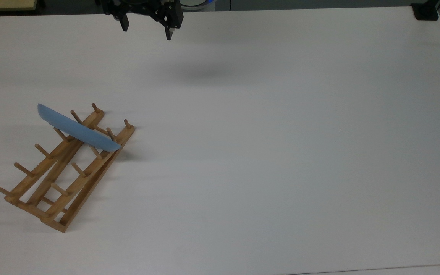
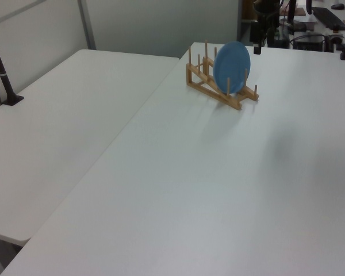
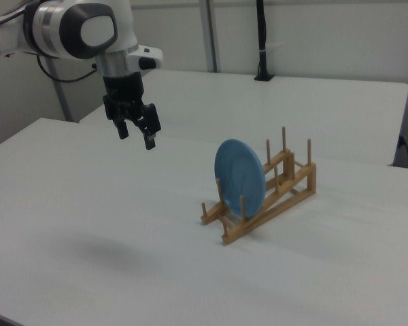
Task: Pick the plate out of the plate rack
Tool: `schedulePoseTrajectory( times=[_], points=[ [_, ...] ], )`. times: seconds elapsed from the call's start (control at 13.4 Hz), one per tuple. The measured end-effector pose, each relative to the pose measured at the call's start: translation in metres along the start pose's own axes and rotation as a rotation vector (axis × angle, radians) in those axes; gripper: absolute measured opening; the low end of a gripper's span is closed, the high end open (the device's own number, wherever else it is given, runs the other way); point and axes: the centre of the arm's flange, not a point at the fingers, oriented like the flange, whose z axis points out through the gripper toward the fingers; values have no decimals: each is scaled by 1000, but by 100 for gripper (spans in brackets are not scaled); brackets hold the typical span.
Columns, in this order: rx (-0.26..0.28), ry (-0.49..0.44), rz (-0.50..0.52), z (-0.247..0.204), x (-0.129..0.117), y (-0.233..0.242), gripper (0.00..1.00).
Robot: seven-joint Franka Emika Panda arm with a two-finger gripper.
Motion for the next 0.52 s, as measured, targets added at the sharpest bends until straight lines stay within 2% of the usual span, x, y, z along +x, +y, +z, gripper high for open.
schedulePoseTrajectory(
  times=[0.15, 0.3, 0.45, 0.52],
  points=[
    [1, 7, -8, 0, 2, 6, 100],
    [6, 60, -47, -5, 8, 9, 100],
    [6, 147, -117, -12, 18, 16, 100],
    [0, 179, -186, -15, 22, 22, 100]
  ],
)
